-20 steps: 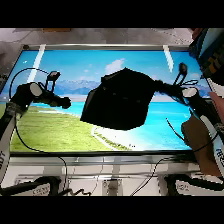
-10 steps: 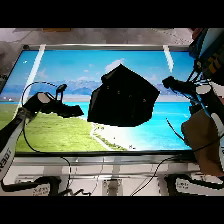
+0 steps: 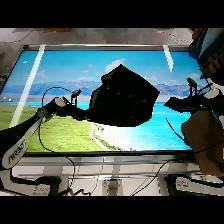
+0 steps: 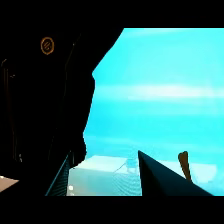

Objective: Fold the clothes and pants, and hang the long-sleeved shirts on hangers.

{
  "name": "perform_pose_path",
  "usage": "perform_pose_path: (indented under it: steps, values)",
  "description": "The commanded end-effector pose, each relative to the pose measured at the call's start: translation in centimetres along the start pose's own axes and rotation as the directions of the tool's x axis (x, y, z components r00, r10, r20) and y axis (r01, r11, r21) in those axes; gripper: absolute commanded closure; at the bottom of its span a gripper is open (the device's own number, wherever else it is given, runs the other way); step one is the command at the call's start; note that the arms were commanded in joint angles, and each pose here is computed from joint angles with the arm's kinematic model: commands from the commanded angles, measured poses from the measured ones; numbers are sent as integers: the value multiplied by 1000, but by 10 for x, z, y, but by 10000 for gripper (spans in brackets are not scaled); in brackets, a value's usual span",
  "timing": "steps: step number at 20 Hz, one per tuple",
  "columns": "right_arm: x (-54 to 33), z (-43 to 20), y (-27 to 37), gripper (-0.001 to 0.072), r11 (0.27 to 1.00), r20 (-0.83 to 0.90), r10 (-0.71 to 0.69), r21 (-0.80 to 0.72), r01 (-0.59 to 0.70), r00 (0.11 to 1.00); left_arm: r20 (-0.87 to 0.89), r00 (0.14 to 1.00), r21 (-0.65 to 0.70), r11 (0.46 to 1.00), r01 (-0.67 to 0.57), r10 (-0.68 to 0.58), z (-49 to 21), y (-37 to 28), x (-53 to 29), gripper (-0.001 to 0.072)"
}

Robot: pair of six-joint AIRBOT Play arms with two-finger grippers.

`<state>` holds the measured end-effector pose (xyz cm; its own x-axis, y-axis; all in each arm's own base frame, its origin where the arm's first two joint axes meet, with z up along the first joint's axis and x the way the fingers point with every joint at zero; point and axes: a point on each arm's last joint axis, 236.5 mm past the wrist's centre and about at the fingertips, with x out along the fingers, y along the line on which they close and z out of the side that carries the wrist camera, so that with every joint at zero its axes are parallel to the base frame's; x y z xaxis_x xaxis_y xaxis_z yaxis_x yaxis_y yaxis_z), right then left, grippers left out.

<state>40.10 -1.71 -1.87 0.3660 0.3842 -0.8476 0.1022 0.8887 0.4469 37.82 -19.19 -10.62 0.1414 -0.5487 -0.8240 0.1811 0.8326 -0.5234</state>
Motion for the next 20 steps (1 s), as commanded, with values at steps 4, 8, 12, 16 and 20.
perform_pose_path:
  steps: [4, 8, 12, 16, 20]
  values:
    - [30, -77, -1, 257, 994, -196, 77, 94, -60, 977, 16, 1000, 68, 997, 19, -20, 1, -21, 17, 512]
    - [60, -111, 30, 144, 976, -200, 215, 89, -200, 956, 4, 1000, 80, 996, 26, -26, -3, -26, 19, 690]
    - [86, -89, 33, 146, 993, -104, 115, 1, -116, 988, -23, 999, 74, 996, 40, -39, -9, -27, 16, 689]
    - [110, -73, 23, 160, 986, -79, 69, 159, -56, 994, -50, 997, 73, 996, 54, -51, -15, -30, 16, 689]
    - [108, -41, 25, 542, 988, -17, 63, 140, -60, 998, -75, 995, 75, 995, 68, -62, -21, -33, 15, 689]
